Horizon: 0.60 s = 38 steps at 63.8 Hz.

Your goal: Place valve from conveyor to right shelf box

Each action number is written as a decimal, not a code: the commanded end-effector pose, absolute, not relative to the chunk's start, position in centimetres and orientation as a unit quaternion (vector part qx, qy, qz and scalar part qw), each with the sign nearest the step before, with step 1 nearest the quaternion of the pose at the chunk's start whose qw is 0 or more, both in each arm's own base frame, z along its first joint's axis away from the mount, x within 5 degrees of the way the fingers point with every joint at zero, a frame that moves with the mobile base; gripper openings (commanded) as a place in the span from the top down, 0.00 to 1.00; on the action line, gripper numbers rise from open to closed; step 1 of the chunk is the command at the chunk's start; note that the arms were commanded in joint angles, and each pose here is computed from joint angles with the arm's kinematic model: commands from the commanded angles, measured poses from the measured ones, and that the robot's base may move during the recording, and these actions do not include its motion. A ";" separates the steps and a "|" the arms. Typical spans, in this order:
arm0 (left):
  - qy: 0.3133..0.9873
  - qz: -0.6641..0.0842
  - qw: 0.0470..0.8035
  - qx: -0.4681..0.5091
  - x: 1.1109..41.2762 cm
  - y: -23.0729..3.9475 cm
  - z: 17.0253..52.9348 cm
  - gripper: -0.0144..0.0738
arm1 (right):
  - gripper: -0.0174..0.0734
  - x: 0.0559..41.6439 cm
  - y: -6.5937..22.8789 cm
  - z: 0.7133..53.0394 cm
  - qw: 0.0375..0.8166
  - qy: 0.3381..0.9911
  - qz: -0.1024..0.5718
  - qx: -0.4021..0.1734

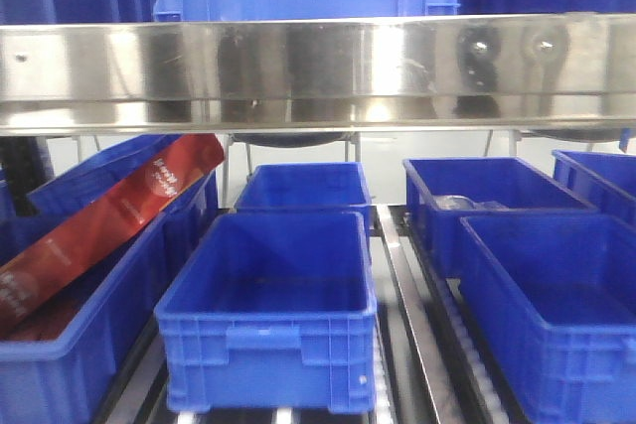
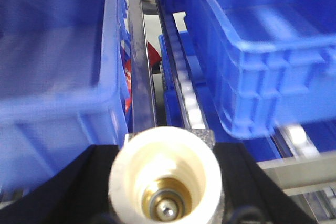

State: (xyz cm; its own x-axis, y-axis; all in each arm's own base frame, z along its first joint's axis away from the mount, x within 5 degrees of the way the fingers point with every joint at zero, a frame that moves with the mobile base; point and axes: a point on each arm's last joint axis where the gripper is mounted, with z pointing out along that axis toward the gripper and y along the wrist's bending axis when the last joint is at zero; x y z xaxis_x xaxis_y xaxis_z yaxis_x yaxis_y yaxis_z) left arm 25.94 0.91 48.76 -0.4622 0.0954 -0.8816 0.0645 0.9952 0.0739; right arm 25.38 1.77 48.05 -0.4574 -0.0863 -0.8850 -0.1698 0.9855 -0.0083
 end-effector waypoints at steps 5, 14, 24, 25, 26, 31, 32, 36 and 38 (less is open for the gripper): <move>0.836 0.013 0.546 0.044 25.6 0.7 49.7 0.96 | 0.98 25.1 1.7 49.5 0.558 0.826 0.034 -0.074; 0.836 0.013 0.546 0.044 25.6 0.7 49.7 0.96 | 0.98 25.1 1.7 49.5 0.558 0.826 0.034 -0.074; 0.836 0.013 0.546 0.044 25.6 0.7 49.7 0.96 | 0.98 25.1 1.7 49.5 0.558 0.826 0.034 -0.074; 0.836 0.013 0.546 0.044 25.6 0.7 49.7 0.96 | 0.98 25.1 1.7 49.5 0.558 0.826 0.034 -0.074; 0.836 0.013 0.546 0.044 25.6 0.7 49.7 0.96 | 0.98 25.1 1.7 49.5 0.558 0.826 0.034 -0.074; 0.836 0.013 0.546 0.044 25.6 0.7 49.7 0.96 | 0.98 25.1 1.7 49.5 0.558 0.826 0.034 -0.074; 0.836 0.013 0.546 0.044 25.6 0.7 49.7 0.96 | 0.98 25.1 1.7 49.5 0.558 0.826 0.034 -0.074; 0.836 0.013 0.546 0.044 25.6 0.7 49.7 0.96 | 0.98 25.1 1.7 49.5 0.558 0.826 0.034 -0.074; 0.836 0.013 0.546 0.044 25.6 0.7 49.7 0.96 | 0.98 25.1 1.7 49.5 0.558 0.826 0.034 -0.074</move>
